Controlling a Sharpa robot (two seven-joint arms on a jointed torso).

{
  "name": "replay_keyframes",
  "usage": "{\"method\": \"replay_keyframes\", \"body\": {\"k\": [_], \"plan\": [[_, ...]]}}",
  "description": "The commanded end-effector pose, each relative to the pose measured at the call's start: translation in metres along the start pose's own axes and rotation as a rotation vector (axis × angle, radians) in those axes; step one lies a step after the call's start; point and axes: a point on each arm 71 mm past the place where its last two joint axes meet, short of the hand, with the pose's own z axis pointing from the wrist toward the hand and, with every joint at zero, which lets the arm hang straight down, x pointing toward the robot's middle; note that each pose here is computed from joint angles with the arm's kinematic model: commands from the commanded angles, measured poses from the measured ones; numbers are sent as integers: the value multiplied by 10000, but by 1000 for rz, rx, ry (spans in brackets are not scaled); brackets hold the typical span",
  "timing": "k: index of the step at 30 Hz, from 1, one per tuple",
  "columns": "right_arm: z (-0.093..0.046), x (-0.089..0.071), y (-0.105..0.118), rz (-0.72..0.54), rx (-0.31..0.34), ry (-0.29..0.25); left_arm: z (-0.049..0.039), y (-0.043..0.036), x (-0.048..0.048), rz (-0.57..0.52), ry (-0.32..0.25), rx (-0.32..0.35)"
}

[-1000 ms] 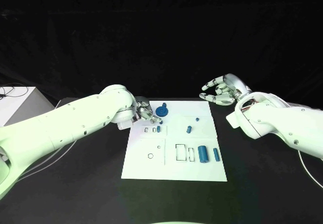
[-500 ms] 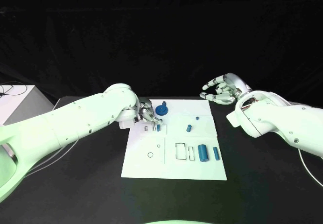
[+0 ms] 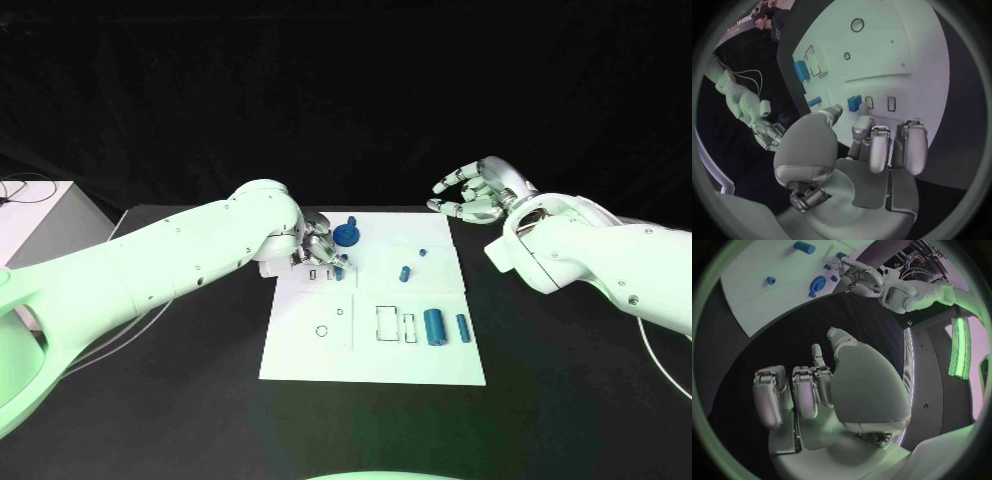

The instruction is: Assemble the parts on the task board

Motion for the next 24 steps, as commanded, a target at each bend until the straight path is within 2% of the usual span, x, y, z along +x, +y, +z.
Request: {"method": "replay_keyframes", "body": {"k": [1,24], "plan": [[3,12,6,-15,-2,16,0,-15,14,15,21,1],[14,14,-7,-22,9,19,12,-25,40,25,39,1]]}}
